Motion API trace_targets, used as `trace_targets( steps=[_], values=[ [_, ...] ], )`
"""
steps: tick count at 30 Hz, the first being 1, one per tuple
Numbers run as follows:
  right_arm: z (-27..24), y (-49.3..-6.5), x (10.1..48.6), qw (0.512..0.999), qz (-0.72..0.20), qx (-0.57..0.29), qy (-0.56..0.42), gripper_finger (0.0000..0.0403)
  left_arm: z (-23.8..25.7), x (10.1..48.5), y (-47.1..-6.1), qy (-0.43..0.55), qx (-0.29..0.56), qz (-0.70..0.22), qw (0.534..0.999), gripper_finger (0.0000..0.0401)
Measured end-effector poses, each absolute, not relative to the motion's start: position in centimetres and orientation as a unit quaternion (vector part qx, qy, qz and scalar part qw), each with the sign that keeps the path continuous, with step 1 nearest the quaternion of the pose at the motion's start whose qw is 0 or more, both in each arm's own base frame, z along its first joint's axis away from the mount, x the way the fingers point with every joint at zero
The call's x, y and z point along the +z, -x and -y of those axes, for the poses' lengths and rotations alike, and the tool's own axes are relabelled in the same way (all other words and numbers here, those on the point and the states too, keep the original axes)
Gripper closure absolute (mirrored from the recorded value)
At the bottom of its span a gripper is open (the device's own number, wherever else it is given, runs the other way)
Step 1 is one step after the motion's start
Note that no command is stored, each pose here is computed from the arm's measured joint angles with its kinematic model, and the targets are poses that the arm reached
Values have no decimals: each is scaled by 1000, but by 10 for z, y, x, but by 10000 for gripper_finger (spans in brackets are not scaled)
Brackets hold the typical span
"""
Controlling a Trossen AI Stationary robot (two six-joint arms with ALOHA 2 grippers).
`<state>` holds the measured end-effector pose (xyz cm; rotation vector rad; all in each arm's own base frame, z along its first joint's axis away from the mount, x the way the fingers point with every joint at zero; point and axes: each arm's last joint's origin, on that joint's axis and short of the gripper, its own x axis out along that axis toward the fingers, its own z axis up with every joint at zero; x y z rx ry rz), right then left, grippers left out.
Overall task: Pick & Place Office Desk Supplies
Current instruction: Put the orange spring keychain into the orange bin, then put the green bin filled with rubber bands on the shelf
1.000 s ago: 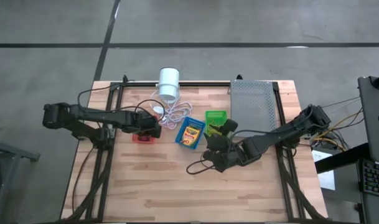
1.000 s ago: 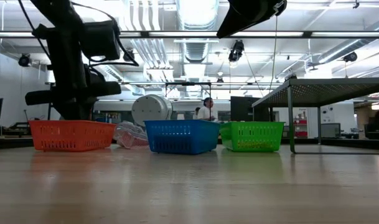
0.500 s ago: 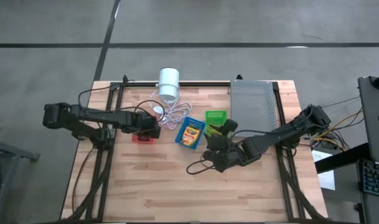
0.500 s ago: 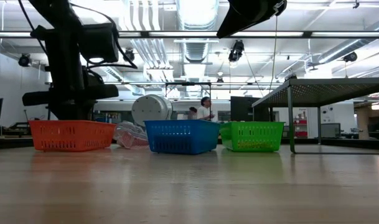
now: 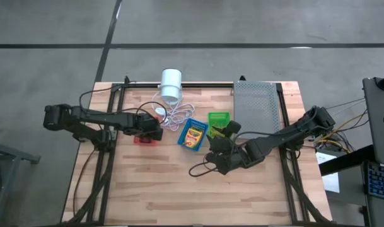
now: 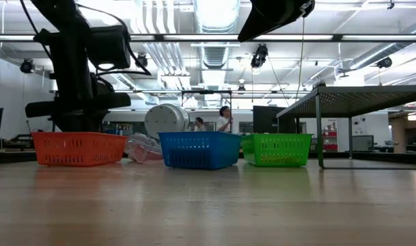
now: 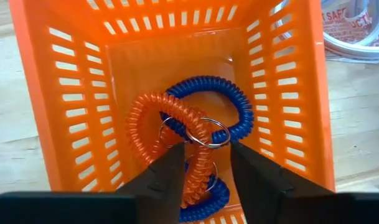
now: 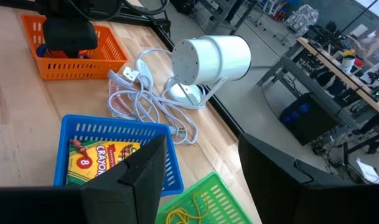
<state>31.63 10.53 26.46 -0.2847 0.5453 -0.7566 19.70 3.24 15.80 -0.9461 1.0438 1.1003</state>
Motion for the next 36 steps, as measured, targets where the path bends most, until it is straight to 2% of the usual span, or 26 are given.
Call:
trace_targets(
  steps=[5,9,19,27,36],
  values=[
    [-105,-316,265,883,-262,-363,137,204,-32,158,-197,413,479,-454,627,233],
    [-105,-316,265,883,-262,-364,137,204,-32,158,-197,413,479,-454,627,221],
    [-105,-316,265,883,-262,-364,137,204,-32,159,-197,413,479,-455,627,228],
    [-105,-316,265,883,-262,-364,137,204,-32,182,-194,415,477,-451,630,224],
    [-105,-316,265,883,-262,-364,137,204,-33,208,-191,389,458,-409,686,223]
  ],
)
